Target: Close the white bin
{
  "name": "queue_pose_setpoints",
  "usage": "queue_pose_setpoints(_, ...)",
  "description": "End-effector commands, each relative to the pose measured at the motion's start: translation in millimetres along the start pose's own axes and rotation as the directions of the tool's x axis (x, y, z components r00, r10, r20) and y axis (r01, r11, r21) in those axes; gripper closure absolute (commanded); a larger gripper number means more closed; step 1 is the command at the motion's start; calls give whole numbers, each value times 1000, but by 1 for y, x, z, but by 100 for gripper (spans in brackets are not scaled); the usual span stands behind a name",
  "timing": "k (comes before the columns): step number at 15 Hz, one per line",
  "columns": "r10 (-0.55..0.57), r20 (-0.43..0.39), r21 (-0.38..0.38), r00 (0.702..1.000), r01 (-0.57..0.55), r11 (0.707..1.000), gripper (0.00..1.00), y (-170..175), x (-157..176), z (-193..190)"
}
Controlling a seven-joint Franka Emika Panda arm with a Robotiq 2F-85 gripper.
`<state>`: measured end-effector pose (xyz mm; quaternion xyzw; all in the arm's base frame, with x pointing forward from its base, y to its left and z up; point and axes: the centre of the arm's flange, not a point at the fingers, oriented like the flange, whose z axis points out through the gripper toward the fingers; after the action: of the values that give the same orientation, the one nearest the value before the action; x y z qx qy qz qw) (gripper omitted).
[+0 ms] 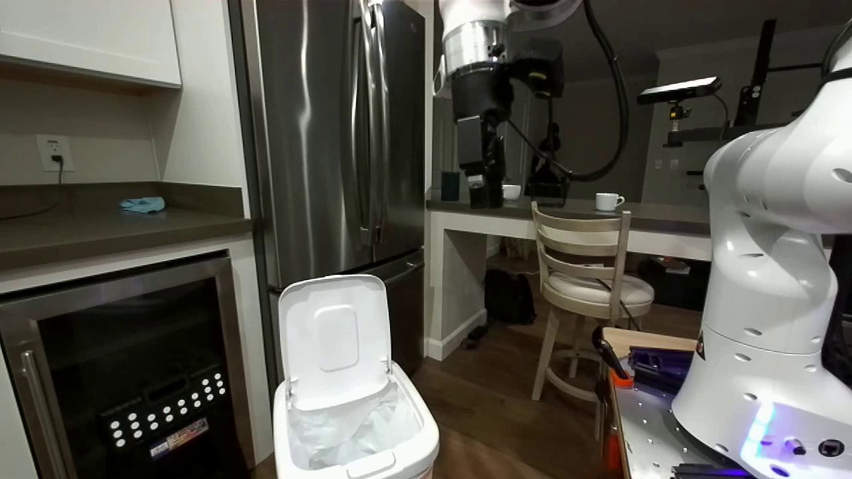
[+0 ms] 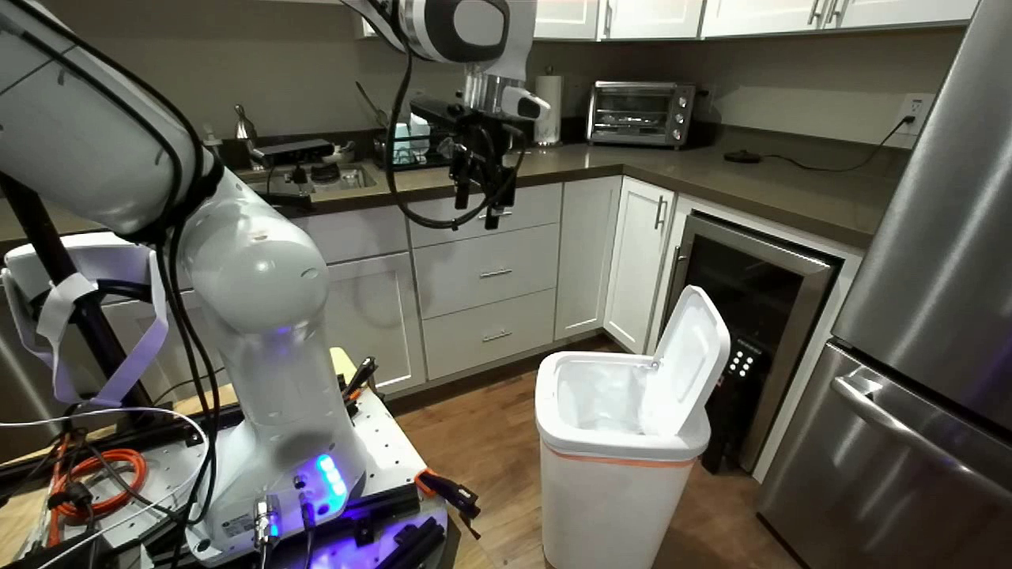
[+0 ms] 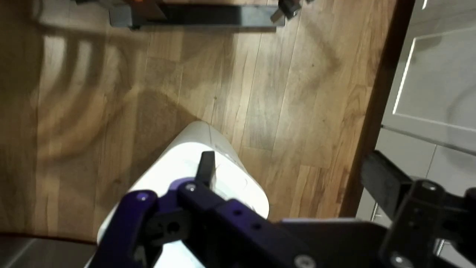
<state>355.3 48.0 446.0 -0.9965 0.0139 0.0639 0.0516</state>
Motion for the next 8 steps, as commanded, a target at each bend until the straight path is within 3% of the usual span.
queue_pose_setpoints(1,-31,-118,-35,993,27,999,0,10,77,32)
queue_pose_setpoints(4,-35,-224,-79,974,18,997,0,25,136,54)
queue_pose_setpoints(8,-3,-234,-132,972,-28,991,0,52,214,76)
